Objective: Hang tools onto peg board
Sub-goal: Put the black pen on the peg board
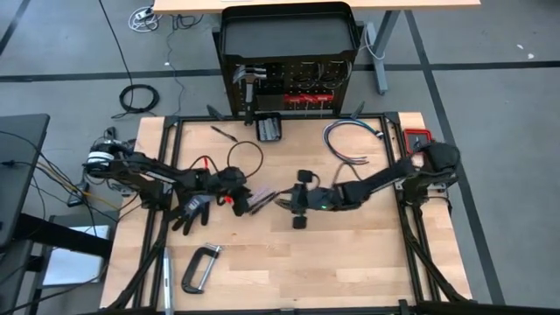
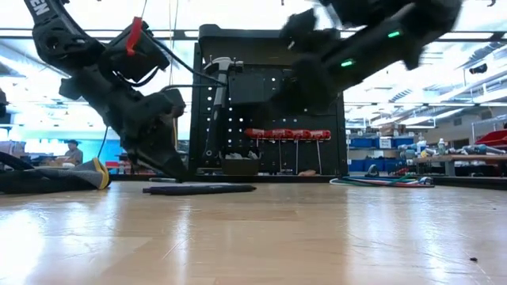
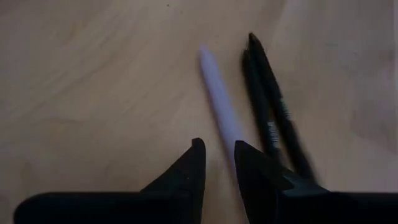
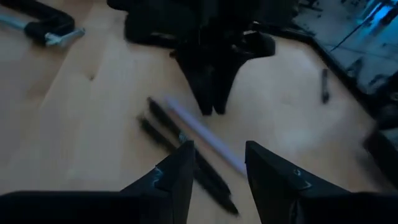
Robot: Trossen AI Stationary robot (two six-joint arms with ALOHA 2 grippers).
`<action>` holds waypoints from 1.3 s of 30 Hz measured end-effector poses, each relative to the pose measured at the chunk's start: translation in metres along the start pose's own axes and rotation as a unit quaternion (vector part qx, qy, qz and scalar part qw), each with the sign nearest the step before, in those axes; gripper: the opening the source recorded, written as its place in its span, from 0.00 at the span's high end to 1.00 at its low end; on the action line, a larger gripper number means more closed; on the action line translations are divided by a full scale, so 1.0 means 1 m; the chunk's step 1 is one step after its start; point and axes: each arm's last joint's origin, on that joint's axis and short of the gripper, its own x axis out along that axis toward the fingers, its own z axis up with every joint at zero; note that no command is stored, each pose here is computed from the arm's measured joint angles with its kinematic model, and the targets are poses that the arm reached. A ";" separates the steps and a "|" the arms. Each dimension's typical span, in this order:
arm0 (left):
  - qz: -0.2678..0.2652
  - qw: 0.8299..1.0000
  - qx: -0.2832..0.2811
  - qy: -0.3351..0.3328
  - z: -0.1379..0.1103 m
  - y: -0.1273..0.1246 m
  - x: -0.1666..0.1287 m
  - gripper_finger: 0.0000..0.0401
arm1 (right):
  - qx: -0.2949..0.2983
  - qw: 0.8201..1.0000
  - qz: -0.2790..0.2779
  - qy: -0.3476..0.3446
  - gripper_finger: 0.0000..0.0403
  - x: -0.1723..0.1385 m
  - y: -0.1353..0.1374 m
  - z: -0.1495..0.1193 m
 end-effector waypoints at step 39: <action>0.043 0.997 0.053 0.027 -0.008 -0.006 -0.016 0.77 | 0.009 0.966 0.225 0.126 0.92 0.109 -0.020 -0.031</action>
